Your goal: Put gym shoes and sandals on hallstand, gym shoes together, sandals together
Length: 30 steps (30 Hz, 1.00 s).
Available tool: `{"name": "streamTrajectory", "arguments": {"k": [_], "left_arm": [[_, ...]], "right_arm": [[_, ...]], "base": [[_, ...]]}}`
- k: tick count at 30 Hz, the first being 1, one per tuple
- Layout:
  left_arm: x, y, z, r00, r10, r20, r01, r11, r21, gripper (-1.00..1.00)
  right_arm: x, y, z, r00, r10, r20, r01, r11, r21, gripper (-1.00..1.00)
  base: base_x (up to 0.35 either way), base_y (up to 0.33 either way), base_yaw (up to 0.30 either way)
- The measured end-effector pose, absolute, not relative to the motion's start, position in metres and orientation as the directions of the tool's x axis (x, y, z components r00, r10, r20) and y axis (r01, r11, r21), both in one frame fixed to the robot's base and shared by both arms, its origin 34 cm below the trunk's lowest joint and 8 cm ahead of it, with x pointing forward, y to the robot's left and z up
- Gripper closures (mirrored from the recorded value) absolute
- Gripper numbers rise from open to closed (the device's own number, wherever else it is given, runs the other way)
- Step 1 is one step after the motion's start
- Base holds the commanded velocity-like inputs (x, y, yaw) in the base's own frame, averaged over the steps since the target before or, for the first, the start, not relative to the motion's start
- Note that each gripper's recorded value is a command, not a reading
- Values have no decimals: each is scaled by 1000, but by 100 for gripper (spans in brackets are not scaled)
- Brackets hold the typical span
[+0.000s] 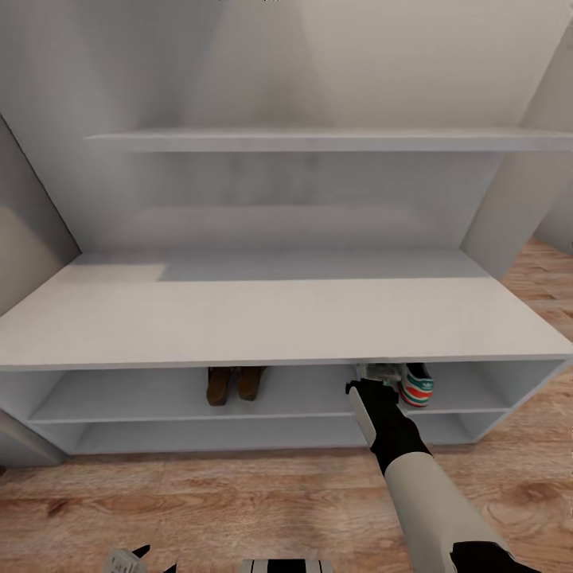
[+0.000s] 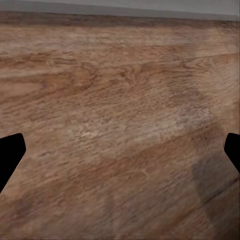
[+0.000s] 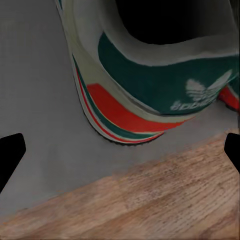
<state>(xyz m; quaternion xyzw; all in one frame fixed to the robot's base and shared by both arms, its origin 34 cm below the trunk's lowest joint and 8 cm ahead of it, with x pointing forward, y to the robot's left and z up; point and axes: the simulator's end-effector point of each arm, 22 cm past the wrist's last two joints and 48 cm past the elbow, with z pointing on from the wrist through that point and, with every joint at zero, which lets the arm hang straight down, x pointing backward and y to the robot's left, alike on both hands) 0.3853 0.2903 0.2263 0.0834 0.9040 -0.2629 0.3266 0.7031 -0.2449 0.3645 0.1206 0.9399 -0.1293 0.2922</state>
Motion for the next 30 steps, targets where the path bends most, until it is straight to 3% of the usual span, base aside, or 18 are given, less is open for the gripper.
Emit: {"name": "streamTrajectory", "arguments": {"k": [30], "left_arm": [[385, 290, 226, -773, -21, -634, 322, 848, -421, -100]], "right_arm": [[702, -244, 363, -803, 149, -577, 300, 938, -175, -100]], "base": [[-318, 0, 0]]}}
